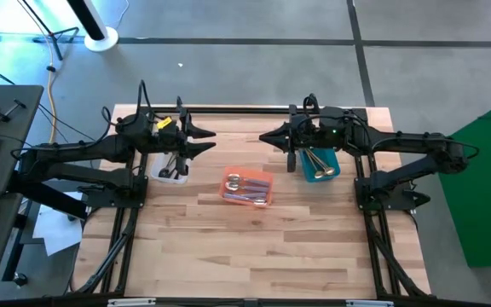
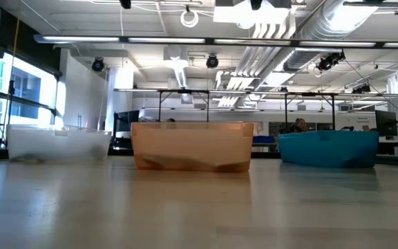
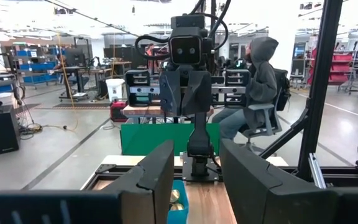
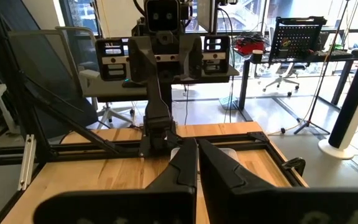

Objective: Sort silverware by color (type)
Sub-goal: Return to Home Position

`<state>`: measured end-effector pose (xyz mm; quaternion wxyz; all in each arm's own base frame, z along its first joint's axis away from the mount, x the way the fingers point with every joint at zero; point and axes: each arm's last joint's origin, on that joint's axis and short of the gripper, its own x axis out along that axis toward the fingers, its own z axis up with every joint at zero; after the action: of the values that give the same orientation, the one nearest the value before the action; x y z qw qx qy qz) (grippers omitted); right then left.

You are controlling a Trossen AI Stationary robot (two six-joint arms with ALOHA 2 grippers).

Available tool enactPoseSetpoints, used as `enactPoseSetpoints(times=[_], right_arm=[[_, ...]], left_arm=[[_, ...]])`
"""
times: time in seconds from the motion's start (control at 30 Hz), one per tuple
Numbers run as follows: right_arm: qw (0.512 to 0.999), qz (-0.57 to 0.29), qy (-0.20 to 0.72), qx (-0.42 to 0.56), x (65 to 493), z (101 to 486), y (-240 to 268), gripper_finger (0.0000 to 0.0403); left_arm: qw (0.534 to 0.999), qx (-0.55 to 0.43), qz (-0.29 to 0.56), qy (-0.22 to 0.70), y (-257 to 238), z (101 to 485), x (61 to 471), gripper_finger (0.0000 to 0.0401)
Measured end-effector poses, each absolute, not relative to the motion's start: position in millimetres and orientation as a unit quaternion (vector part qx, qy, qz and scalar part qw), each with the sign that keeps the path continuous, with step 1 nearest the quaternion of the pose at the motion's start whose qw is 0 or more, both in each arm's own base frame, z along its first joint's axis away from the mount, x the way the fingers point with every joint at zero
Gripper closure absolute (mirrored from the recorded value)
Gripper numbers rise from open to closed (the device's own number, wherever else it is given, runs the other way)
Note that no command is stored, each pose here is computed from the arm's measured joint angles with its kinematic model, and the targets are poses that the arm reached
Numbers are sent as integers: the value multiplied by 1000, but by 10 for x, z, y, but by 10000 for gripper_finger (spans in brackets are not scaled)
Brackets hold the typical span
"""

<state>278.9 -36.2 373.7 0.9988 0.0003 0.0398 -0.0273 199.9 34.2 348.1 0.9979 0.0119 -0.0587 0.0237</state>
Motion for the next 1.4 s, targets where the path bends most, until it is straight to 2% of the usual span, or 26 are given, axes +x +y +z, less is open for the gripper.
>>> enactPoseSetpoints(times=[0.13,0.37,0.87,1.4], right_arm=[[999,-27,40,0,2789,3735,-362,403],[999,-27,40,0,2789,3735,-362,403],[998,-27,48,1,2788,3720,-362,403],[998,-27,59,2,2784,3700,-361,403]], left_arm=[[998,11,25,-56,343,3475,2000,305],[998,10,25,-56,343,3477,1999,393],[998,-16,23,-59,340,3487,1986,401],[997,-15,29,-69,286,3498,1691,401]])
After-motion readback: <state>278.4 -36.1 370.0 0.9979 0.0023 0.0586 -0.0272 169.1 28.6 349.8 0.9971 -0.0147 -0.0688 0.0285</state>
